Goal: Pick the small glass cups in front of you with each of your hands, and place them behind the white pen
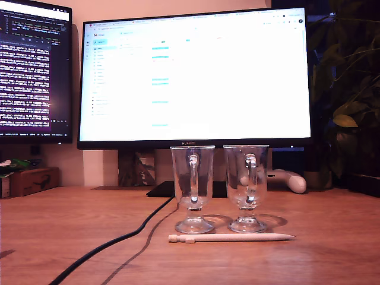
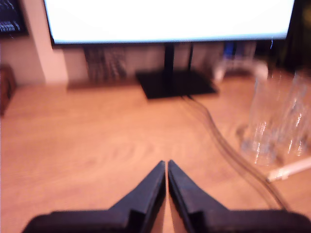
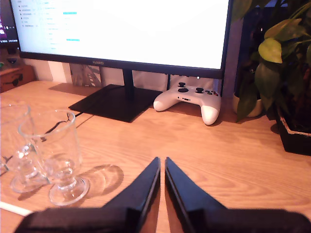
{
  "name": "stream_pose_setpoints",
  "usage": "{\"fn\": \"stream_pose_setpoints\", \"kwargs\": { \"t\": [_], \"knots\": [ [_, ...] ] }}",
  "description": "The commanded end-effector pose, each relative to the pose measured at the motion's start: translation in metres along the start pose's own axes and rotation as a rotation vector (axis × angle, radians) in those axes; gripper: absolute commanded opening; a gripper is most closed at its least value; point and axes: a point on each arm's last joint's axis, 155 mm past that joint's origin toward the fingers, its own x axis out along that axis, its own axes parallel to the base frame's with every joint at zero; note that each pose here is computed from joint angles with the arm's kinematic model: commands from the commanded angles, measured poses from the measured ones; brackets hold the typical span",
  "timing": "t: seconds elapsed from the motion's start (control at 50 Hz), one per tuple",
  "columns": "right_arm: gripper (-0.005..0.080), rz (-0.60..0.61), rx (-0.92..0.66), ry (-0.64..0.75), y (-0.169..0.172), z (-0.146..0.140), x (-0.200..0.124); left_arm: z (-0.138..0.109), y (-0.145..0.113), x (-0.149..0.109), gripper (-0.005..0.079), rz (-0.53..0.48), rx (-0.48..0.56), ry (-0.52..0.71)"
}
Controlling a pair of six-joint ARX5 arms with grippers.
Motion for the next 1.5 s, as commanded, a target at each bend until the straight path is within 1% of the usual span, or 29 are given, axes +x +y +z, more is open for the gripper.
{"fn": "stream_pose_setpoints", "kwargs": {
  "t": [0.0,0.14,0.18,0.22,0.32,0.4,0.6,0.86,1.0,1.28,1.48],
  "knots": [
    [-0.0011,-0.003,0.014,-0.007,0.0,-0.001,-0.001,-0.018,0.001,0.002,-0.0019,0.003,-0.014,0.048],
    [-0.0011,-0.006,-0.013,-0.102,0.001,0.022,-0.007,-0.017,0.007,0.002,-0.0019,0.039,-0.003,0.045],
    [-0.0011,-0.007,-0.027,-0.138,0.002,0.03,-0.01,-0.016,0.013,0.001,-0.0019,0.072,0.019,0.04],
    [-0.0011,-0.007,-0.039,-0.17,0.003,0.038,-0.013,-0.016,0.014,0.001,-0.0019,0.078,0.04,0.04],
    [-0.0011,-0.004,-0.029,-0.211,0.005,0.047,-0.018,-0.017,0.014,0.001,-0.0019,0.08,0.045,0.046],
    [-0.0011,0.009,0.041,-0.152,0.006,0.032,-0.016,-0.017,0.011,0.001,-0.0019,0.065,0.035,0.047],
    [-0.0011,0.006,0.109,0.041,0.006,-0.017,-0.013,-0.017,0.011,0.001,-0.0019,0.065,0.036,0.046],
    [-0.0011,0.005,0.108,0.038,0.006,-0.016,-0.013,-0.017,0.012,0.001,-0.0019,0.067,0.036,0.046],
    [-0.0011,0.005,0.108,0.038,0.006,-0.016,-0.013,-0.016,0.018,0.001,-0.0019,0.091,0.028,0.043],
    [-0.0011,0.005,0.108,0.038,0.006,-0.016,-0.013,-0.012,0.052,-0.005,-0.0019,0.228,-0.002,0.026],
    [-0.0011,0.005,0.108,0.038,0.006,-0.016,-0.013,-0.011,0.07,-0.01,-0.0019,0.302,-0.018,0.017]
  ]
}}
